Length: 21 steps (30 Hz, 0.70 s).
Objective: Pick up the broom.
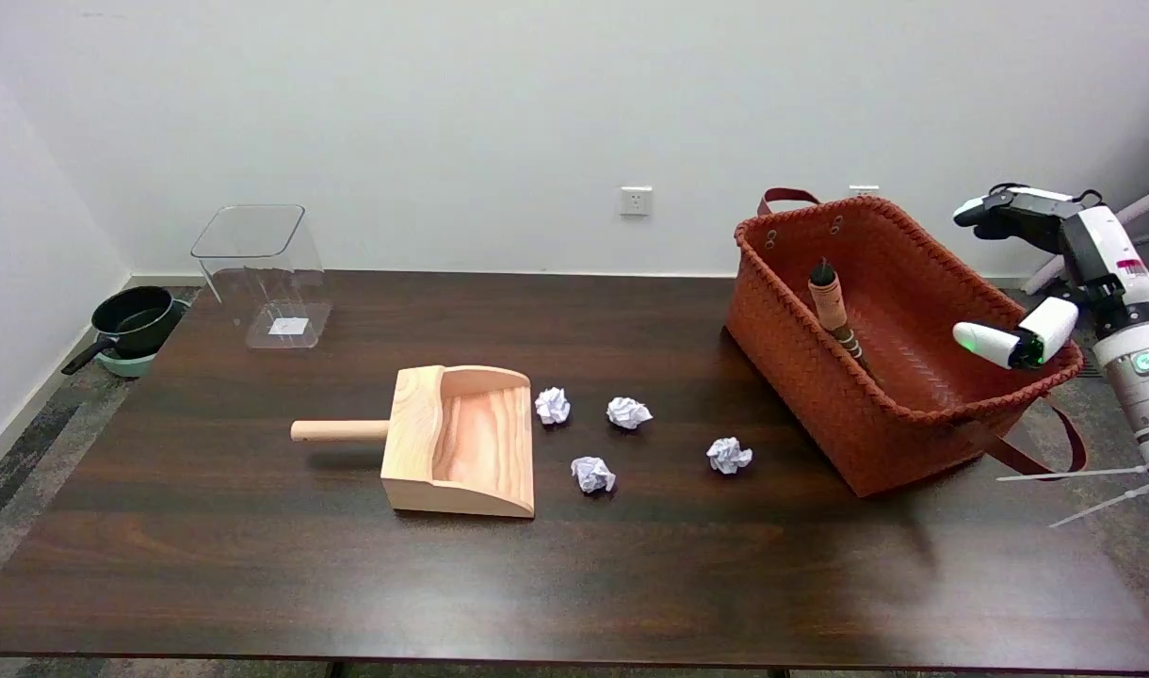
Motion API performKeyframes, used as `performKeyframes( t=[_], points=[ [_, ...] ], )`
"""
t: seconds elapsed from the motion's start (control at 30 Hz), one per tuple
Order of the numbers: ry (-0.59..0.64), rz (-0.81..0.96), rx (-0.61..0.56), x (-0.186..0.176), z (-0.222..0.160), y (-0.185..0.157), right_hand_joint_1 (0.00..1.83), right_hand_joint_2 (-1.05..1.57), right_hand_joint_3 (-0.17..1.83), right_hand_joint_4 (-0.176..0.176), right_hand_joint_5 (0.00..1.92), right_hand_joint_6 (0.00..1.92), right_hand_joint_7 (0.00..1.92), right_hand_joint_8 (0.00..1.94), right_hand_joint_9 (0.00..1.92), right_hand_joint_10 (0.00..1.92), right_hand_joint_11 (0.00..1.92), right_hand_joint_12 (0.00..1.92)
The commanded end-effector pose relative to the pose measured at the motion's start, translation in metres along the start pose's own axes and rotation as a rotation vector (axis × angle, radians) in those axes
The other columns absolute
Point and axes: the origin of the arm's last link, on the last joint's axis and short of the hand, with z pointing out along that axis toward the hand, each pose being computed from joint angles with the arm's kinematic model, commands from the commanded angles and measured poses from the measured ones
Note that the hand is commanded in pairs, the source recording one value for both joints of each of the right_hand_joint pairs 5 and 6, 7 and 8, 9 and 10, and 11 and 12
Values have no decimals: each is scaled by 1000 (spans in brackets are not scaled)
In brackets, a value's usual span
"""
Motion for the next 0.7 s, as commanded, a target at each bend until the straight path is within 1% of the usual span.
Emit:
performKeyframes(
  t=[0.03,0.2,0.23,0.27,0.33,0.57,0.7],
  points=[
    [7,15,-10,-6,3,4,1207,-652,1510,0,814,814,644,644,577,577,630,630],
    [-8,25,4,-12,6,0,1208,-655,1505,0,808,808,651,651,579,579,630,630],
    [-11,27,12,-13,7,-2,1212,-663,1513,0,783,783,650,650,577,577,629,629],
    [-14,26,18,-14,8,-4,1222,-688,1540,0,692,692,646,646,574,574,627,627],
    [-20,27,19,-15,9,-5,1217,-699,1551,0,640,640,644,644,571,571,623,623],
    [-36,27,46,-17,13,-12,1218,-704,1566,0,621,621,635,635,574,574,626,626],
    [-55,78,45,-25,12,-14,1217,-715,1577,0,616,616,630,630,573,573,625,625]
  ],
)
